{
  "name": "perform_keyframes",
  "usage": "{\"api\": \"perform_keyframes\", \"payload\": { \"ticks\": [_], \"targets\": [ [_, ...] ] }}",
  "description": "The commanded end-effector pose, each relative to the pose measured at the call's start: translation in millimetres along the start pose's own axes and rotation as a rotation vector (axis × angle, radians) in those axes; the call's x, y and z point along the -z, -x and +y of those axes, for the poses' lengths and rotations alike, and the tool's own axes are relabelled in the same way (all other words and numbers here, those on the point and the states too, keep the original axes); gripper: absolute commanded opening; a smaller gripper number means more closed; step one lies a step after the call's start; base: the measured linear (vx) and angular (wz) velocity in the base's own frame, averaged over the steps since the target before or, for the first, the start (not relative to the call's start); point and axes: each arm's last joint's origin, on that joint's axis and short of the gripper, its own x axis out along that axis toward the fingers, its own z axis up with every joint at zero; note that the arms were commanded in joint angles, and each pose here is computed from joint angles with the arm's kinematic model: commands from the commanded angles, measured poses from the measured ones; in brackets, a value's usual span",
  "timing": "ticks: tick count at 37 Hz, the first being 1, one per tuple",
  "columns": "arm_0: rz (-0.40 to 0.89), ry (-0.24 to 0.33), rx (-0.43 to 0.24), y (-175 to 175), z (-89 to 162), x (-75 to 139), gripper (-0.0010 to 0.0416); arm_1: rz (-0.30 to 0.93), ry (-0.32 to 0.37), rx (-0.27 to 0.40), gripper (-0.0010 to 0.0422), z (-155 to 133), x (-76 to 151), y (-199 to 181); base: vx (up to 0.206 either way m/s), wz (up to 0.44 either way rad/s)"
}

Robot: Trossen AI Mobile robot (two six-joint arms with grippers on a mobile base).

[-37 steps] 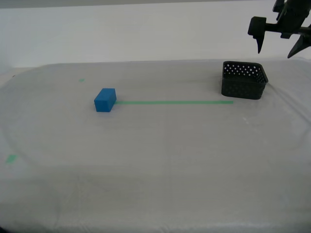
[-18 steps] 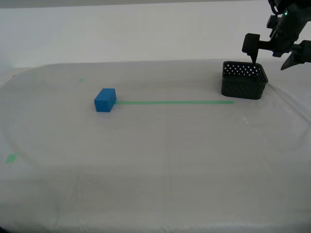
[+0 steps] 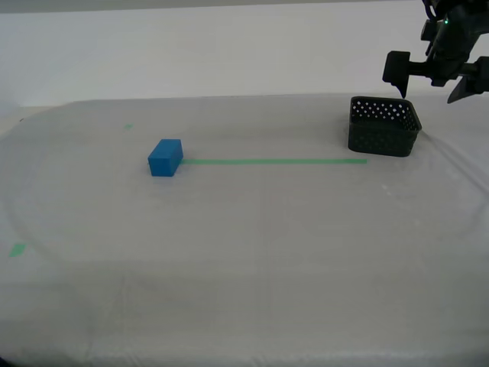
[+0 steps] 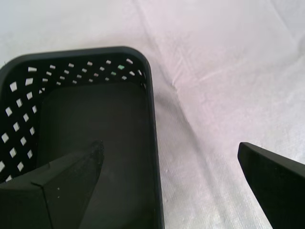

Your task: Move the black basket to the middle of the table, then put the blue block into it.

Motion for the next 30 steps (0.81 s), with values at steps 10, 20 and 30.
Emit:
{"api": "perform_keyframes", "payload": {
  "ticks": [10, 20, 30],
  "targets": [
    [0.019, 0.022, 0.018, -26.4, 6.1, 2.9, 0.0394, -0.004, -0.001, -0.001, 0.0, 0.0, -0.6, 0.0, 0.0, 0.0],
    [0.059, 0.032, 0.033, -41.8, 9.4, 4.0, 0.0394, -0.001, -0.001, 0.0, 0.0, -0.1, -0.2, 0.0, 0.0, 0.0],
    [0.103, 0.042, 0.049, -61.7, 11.6, 10.7, 0.0394, 0.0, -0.001, 0.0, 0.0, -0.1, -0.2, 0.0, 0.0, 0.0]
  ]
}}
